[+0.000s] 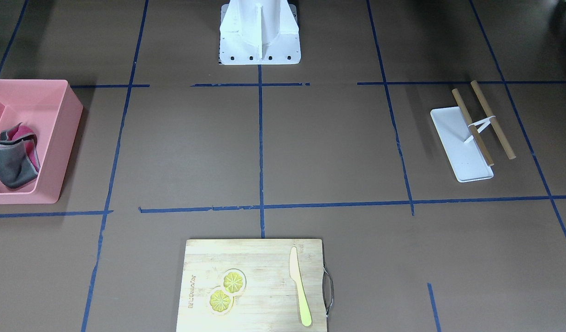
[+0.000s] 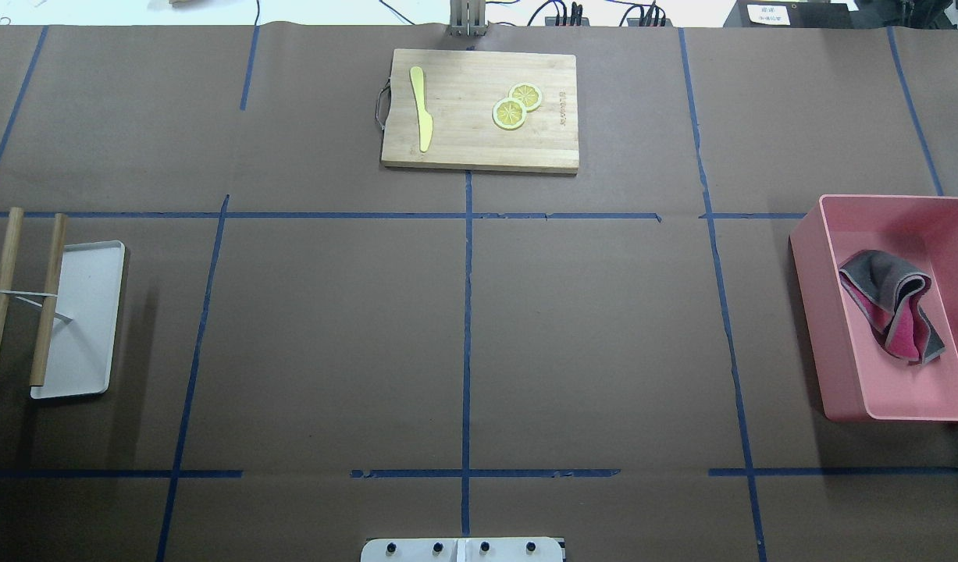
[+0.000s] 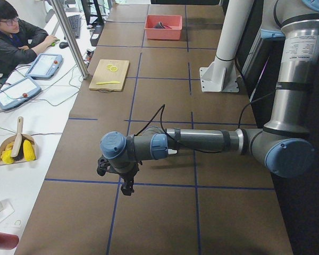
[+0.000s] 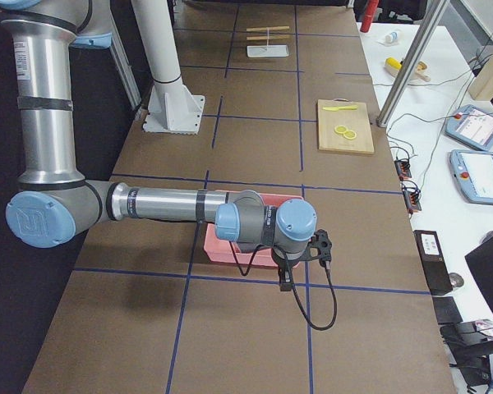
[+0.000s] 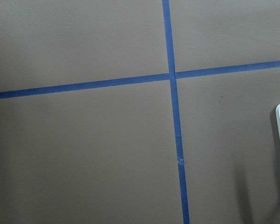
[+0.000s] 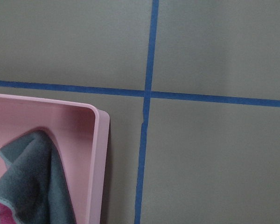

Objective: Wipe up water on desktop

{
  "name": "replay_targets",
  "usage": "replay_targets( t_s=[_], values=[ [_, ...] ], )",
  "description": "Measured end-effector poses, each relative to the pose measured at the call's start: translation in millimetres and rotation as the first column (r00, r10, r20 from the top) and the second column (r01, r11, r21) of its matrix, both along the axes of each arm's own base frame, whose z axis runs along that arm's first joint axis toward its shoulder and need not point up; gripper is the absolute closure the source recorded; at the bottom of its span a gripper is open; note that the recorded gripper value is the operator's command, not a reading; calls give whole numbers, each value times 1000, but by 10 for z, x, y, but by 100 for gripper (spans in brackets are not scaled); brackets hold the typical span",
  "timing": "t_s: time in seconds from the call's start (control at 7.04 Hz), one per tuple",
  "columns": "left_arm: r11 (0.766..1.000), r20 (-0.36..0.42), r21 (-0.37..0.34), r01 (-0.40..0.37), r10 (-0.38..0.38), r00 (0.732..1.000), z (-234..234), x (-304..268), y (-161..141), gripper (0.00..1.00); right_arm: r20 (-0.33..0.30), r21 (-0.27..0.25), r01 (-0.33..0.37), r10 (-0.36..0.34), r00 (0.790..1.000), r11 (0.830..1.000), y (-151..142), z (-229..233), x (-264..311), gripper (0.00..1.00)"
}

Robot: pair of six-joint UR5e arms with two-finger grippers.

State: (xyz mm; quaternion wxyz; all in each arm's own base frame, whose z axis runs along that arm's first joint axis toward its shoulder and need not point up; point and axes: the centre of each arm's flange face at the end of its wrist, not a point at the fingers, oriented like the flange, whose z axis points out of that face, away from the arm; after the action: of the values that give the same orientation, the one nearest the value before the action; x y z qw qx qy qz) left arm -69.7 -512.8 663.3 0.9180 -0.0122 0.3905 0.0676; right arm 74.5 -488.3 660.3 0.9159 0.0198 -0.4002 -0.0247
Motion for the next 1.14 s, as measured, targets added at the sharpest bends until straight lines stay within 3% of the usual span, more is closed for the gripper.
replay_targets(
  t_s=[1.14],
  values=[
    [999, 2, -28, 34, -34, 999, 58, -75, 39, 0, 6, -22, -73, 74, 997, 997, 92, 91, 240, 0]
  ],
)
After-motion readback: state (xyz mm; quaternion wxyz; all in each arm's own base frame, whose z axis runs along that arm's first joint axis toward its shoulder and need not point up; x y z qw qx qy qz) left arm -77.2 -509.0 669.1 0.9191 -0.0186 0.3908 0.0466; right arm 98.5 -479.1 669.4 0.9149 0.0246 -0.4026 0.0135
